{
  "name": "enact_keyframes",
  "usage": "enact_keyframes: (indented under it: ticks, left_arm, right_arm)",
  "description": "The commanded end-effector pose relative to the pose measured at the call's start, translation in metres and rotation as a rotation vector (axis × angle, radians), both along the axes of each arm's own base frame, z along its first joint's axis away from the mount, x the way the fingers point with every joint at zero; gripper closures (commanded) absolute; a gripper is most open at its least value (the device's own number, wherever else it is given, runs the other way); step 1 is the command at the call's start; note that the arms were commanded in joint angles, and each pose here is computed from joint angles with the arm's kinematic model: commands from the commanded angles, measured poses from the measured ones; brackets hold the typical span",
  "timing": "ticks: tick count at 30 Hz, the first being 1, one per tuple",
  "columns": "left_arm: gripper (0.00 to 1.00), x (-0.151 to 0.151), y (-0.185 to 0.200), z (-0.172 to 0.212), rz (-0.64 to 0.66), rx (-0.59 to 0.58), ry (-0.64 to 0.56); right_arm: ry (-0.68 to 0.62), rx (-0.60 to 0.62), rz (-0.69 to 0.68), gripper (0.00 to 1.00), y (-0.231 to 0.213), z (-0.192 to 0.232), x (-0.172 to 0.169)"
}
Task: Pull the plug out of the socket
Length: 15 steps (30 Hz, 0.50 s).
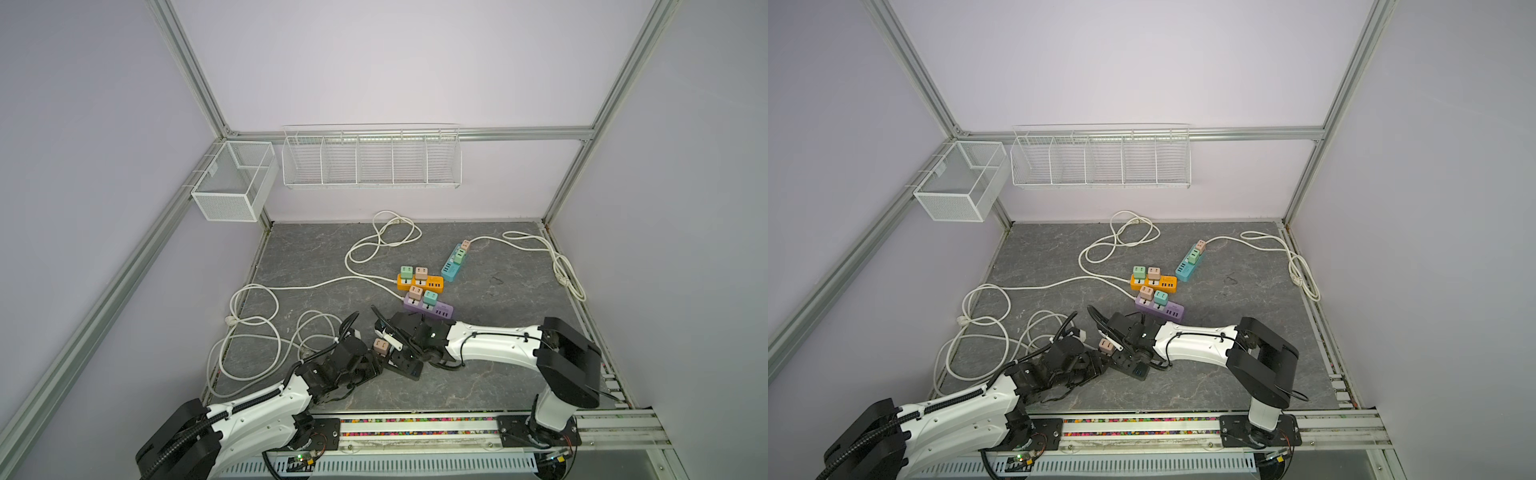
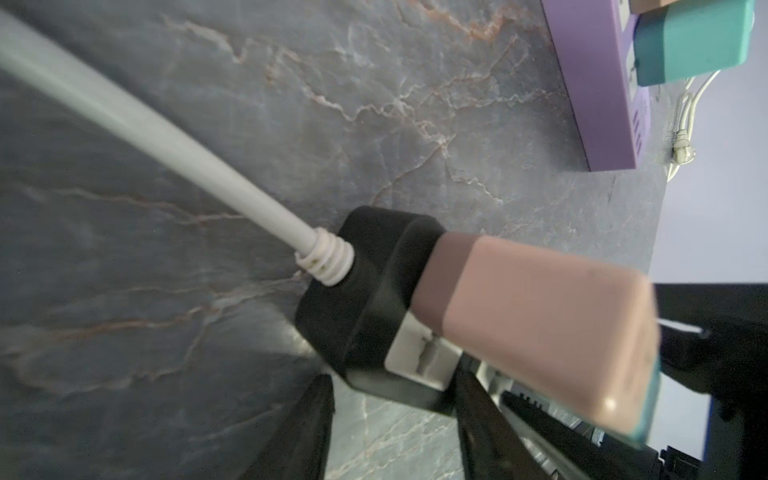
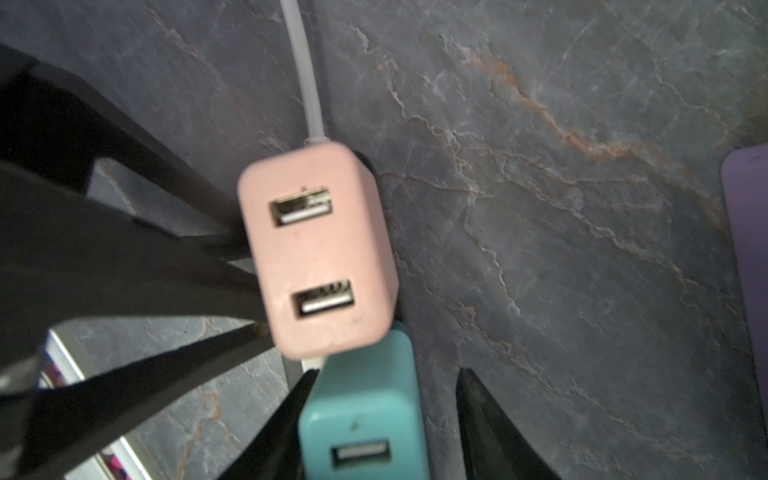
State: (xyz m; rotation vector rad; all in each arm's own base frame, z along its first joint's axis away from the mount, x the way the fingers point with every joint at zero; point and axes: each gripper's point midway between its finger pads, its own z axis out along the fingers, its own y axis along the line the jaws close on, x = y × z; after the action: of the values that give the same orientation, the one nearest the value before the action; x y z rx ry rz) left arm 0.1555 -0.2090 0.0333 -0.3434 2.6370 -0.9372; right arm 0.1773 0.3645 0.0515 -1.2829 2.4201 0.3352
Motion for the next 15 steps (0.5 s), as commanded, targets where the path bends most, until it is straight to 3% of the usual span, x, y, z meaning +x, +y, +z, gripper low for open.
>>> enact_keyframes:
  ticks: [1, 15]
  left_arm:
    - [0.51, 0.001, -0.005, 0.002, -0.017, 0.000, -0.008]
    - [0.51, -0.002, 0.009, -0.015, 0.018, 0.056, 0.020]
  right_arm:
    - [0.004, 0.019, 0.032, 0.47, 0.009, 0.001, -0.002]
    - [-0.001, 0.018, 0.048, 0.60, 0.008, -0.004, -0.003]
